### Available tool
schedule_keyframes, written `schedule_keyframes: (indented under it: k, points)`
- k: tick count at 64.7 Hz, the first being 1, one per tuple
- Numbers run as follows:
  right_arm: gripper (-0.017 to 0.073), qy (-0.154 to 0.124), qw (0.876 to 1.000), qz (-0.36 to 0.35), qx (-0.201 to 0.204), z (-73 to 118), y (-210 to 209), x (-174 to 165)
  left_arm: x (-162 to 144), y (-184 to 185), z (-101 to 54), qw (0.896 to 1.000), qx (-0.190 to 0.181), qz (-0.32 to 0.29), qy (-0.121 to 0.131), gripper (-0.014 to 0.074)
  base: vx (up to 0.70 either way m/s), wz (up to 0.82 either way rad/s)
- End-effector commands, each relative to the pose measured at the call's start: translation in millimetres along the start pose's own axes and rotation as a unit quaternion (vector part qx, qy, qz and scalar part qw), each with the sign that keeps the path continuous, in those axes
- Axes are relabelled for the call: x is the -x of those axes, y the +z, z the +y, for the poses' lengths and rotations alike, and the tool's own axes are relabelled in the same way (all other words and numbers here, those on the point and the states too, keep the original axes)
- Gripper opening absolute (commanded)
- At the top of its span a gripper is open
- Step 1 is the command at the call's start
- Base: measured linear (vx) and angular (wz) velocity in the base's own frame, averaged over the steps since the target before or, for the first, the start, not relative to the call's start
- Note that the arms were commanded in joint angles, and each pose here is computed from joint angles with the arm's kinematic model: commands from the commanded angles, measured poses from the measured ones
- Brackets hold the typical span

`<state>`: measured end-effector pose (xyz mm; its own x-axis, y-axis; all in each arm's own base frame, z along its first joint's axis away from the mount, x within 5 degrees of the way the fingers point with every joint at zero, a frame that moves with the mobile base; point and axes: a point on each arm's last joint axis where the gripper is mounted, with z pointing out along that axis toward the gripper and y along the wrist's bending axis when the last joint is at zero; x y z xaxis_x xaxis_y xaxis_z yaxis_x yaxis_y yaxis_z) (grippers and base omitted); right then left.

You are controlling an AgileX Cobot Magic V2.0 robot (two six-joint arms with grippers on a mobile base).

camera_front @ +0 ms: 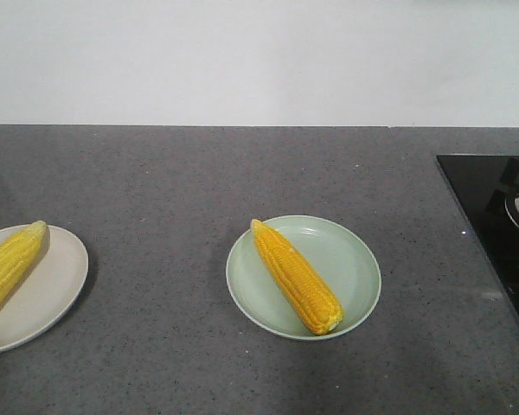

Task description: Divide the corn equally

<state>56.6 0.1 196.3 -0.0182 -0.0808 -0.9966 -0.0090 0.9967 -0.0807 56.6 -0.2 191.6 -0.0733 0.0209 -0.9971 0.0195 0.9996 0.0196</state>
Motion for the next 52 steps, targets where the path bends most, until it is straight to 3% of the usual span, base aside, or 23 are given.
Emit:
schedule_keyframes:
  k: [1,12,24,52]
  points:
    - [-0.0001,0.007,0.997,-0.074,-0.001,0.2,-0.8,9.4,6.9,-1.4,-0.8,0.999,-0.004,-0.046,-0.005,-0.0007,0.00,0.00]
    - [-0.0001,-0.005,0.998,-0.068,-0.002,0.1,-0.8,9.3,6.9,-1.4,-0.8,0.999,-0.004,-0.046,-0.005,-0.0007,0.00,0.00]
    - [-0.0001,0.025,0.998,-0.059,-0.001,0.0,-0.6,7.6,6.9,-1.4,-0.8,0.999,-0.004,-0.046,-0.005,-0.0007,0.00,0.00]
    - [-0.0001,0.023,0.998,-0.059,-0.001,0.0,-0.7,7.9,6.9,-1.4,-0.8,0.999,-0.004,-0.046,-0.005,-0.0007,0.00,0.00]
